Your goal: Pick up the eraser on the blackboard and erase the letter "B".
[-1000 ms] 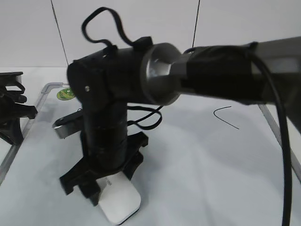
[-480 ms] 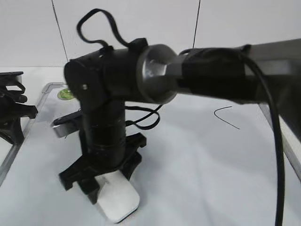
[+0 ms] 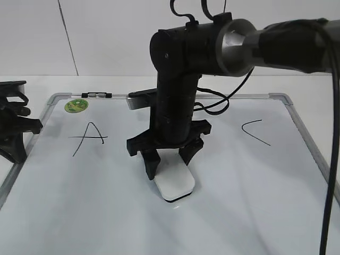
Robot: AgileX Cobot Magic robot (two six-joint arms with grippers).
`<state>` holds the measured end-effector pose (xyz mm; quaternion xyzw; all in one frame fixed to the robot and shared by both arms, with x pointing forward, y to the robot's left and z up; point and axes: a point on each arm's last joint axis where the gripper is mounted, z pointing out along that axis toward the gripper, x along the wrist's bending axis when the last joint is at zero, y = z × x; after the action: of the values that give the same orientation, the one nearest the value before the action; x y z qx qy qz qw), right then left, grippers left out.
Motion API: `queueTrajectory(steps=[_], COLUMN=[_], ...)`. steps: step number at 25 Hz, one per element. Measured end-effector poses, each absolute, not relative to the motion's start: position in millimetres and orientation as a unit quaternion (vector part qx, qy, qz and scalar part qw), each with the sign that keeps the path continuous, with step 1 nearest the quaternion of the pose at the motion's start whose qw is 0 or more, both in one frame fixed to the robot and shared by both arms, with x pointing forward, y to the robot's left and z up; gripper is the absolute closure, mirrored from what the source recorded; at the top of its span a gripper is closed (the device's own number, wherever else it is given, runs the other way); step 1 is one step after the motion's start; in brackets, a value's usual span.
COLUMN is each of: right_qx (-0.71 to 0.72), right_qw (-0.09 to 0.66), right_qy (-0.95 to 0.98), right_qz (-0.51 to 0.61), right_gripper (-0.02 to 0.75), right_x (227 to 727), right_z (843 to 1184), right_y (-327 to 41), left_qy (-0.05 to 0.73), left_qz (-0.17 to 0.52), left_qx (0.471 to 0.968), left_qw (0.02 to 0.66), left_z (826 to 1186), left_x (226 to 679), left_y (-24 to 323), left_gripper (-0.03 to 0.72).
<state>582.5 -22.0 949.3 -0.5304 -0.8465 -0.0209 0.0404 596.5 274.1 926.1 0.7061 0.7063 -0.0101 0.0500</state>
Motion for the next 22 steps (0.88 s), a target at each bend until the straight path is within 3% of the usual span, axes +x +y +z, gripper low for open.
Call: queueTrajectory(steps=[5, 12, 18, 22], right_qx=[-0.528, -0.558, -0.605, -0.644], right_qw=[0.017, -0.010, -0.026, -0.022], right_qy=[-0.849, -0.827, -0.791, -0.761], right_qz=[-0.022, -0.071, -0.091, -0.073], right_gripper=[0.198, 0.200, 0.200, 0.200], right_x=[585, 596, 614, 612], right_z=[961, 1009, 1033, 1031], right_y=[-34, -68, -118, -162], left_qy=[0.706, 0.706, 0.706, 0.705], left_qz=[-0.011, -0.010, -0.011, -0.010], left_qx=[0.706, 0.707, 0.707, 0.707], left_qw=[0.049, 0.049, 0.048, 0.048], left_z=[927, 927, 927, 927], left_x=[597, 597, 597, 597], left_y=[274, 274, 274, 274], left_gripper=[0.664, 0.664, 0.663, 0.663])
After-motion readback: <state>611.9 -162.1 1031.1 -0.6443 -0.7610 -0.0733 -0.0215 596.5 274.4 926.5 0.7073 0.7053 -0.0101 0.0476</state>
